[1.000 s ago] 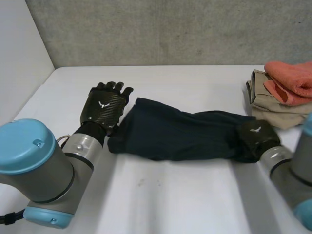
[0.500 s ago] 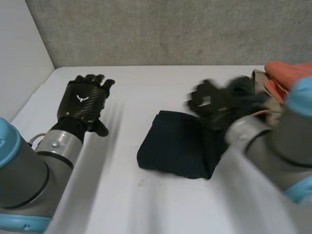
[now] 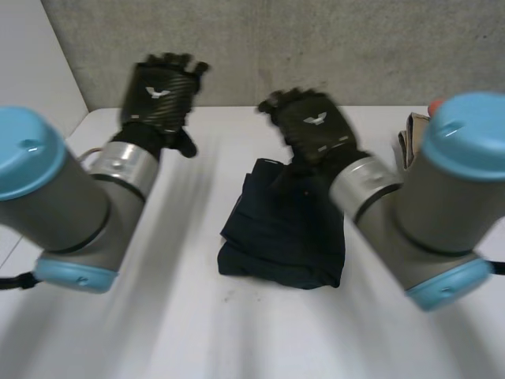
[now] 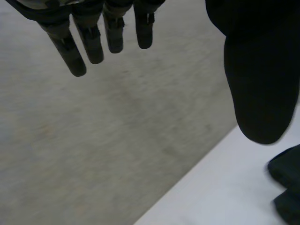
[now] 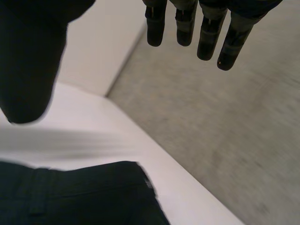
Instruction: Fold the laundry.
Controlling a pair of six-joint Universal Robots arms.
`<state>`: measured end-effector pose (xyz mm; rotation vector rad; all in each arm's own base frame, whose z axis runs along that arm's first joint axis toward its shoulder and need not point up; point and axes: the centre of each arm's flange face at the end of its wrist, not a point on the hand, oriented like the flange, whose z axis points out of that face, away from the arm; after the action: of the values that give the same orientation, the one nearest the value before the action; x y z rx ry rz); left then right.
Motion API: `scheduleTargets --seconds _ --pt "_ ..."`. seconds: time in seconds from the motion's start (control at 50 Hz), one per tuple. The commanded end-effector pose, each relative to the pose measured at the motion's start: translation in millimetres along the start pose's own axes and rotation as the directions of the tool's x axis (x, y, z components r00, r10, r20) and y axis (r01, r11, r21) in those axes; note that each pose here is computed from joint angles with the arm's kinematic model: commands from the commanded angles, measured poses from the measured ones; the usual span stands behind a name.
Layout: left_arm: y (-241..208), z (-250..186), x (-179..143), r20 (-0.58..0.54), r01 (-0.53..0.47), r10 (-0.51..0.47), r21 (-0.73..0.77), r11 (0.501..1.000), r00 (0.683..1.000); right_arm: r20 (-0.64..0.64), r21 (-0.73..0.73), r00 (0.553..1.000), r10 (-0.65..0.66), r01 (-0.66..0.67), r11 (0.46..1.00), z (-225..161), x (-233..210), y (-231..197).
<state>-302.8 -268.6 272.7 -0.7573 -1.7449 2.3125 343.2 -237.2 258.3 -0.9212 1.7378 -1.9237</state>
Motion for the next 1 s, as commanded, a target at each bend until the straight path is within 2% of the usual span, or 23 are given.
scheduleTargets --seconds 0.02,0.08,0.16,0.28,0.38,0.4,0.5,0.68,0.76,0.82,0.92,0.94,1.0 --pt "19 9 68 -0.275 0.026 -0.041 -0.059 0.998 0.96 -0.226 -0.172 0.967 0.113 -0.153 0.973 -26 65 8" --pt "37 9 93 -0.353 0.025 -0.06 -0.101 0.995 0.934 -0.262 -0.241 0.959 0.112 -0.178 0.954 -27 70 21" --pt "64 14 118 -0.402 0.007 -0.07 -0.157 0.988 0.913 -0.259 -0.288 0.959 0.115 -0.19 0.939 -18 71 42" --pt "104 13 128 -0.422 -0.077 -0.067 -0.315 0.946 0.904 -0.192 -0.345 0.972 0.135 -0.195 0.918 -2 62 70" --pt "120 7 123 -0.403 -0.219 0.051 -0.384 0.897 0.914 -0.136 -0.415 0.978 0.156 -0.2 0.888 9 54 105" --pt "123 7 120 -0.402 -0.27 0.105 -0.381 0.884 0.91 -0.132 -0.431 0.979 0.153 -0.196 0.881 10 53 110" --pt "129 0 119 -0.419 -0.347 0.173 -0.387 0.854 0.892 -0.104 -0.506 0.989 0.105 -0.144 0.851 13 49 137" --pt "123 -3 121 -0.425 -0.344 0.171 -0.374 0.861 0.889 -0.082 -0.538 0.996 0.021 -0.062 0.841 14 48 148" --pt "104 -2 122 -0.419 -0.33 0.173 -0.338 0.881 0.891 -0.093 -0.51 0.995 0.02 -0.065 0.857 15 51 135" --pt "82 5 110 -0.379 -0.301 0.175 -0.305 0.903 0.909 -0.113 -0.447 0.993 0.022 -0.07 0.892 13 56 106" --pt "42 8 90 -0.305 -0.215 0.135 -0.247 0.945 0.943 -0.162 -0.333 0.987 0.022 -0.076 0.94 1 62 64" --pt "24 7 77 -0.276 -0.172 0.106 -0.225 0.959 0.955 -0.168 -0.319 0.986 0.017 -0.071 0.945 -1 62 60" --pt "-8 -2 56 -0.273 -0.081 0.033 -0.167 0.983 0.962 -0.188 -0.294 0.982 -0.004 -0.052 0.955 -16 57 49"
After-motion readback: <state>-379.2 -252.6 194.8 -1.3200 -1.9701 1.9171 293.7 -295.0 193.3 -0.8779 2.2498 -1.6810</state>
